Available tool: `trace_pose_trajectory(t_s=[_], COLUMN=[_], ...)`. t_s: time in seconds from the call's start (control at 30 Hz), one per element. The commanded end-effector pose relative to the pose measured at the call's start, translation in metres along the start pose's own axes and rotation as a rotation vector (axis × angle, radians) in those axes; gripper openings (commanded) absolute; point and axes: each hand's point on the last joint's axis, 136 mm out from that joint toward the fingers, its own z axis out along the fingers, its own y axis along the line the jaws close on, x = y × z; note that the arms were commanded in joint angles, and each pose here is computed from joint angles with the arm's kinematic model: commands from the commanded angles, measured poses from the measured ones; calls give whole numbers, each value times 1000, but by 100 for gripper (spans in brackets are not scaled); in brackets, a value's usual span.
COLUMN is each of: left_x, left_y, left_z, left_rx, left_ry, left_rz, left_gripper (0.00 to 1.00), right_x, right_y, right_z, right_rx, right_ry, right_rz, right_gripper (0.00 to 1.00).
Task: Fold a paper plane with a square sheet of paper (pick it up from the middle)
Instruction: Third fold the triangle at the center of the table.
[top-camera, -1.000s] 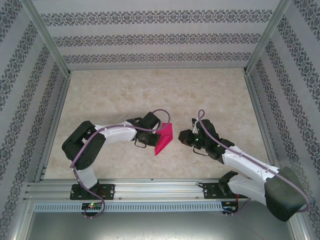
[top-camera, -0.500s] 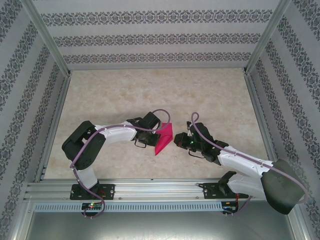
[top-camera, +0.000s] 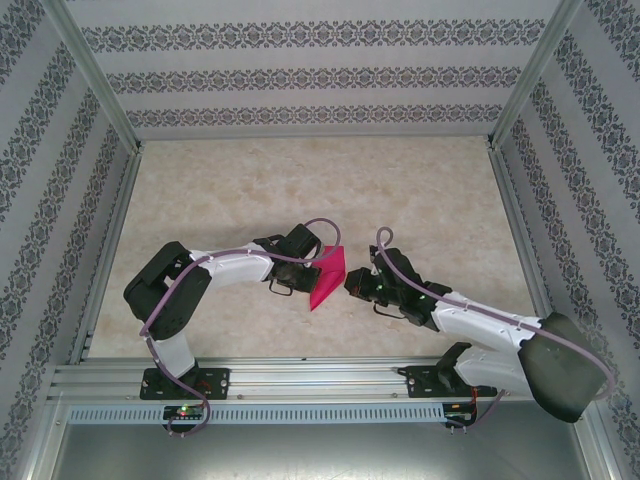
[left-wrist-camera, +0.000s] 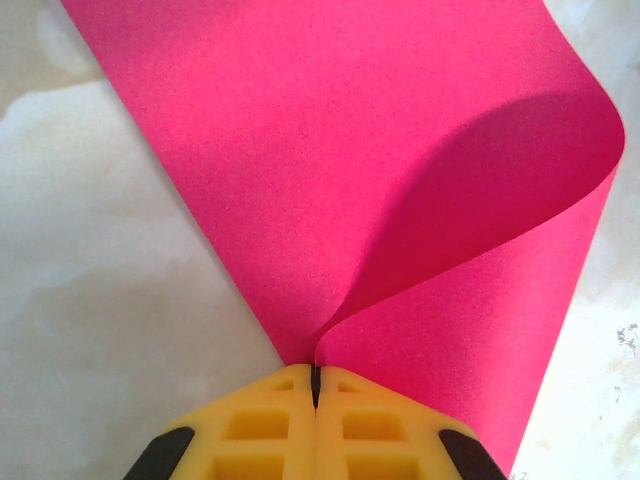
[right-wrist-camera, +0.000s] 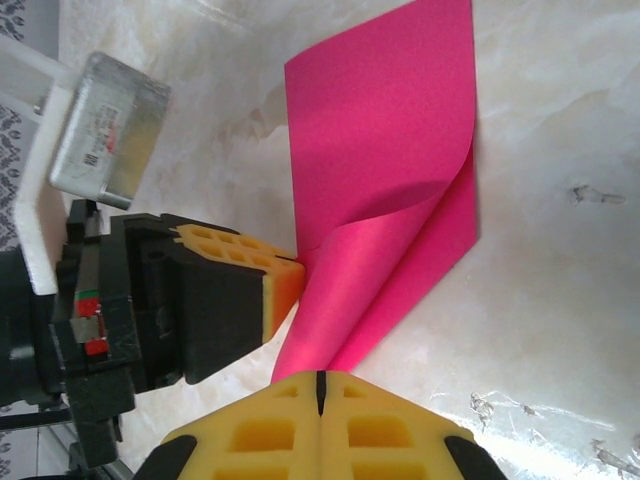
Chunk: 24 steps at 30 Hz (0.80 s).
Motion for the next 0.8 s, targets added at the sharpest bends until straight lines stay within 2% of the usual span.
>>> trace_pose_trajectory(t_s=[0.0,0.17,0.37,0.47,0.63,0.77], left_x=[8,5,1,-3,-2,-1], left_y=[7,4,-1,-4,-4,-5], left_z=[9,10,8,4,5,4], left_rx=[-2,17,43,51,50,57], left_ry=[31,28,20,12,18,24], left_rz=[-8,-6,7,14,16,22], left_gripper=[0,0,0,0,0,0], right_x=[7,24,42,31,-17,-45], right_y=[4,27,35,29,12,12], right_z=[8,25,44,40,22,29], right_rx=[-24,-88,-91,-67,49,72], right_ry=[23,96,142,97,1,54], right_rz=[14,-5,-19,-29,-45,-55], right_gripper=[0,0,0,0,0,0])
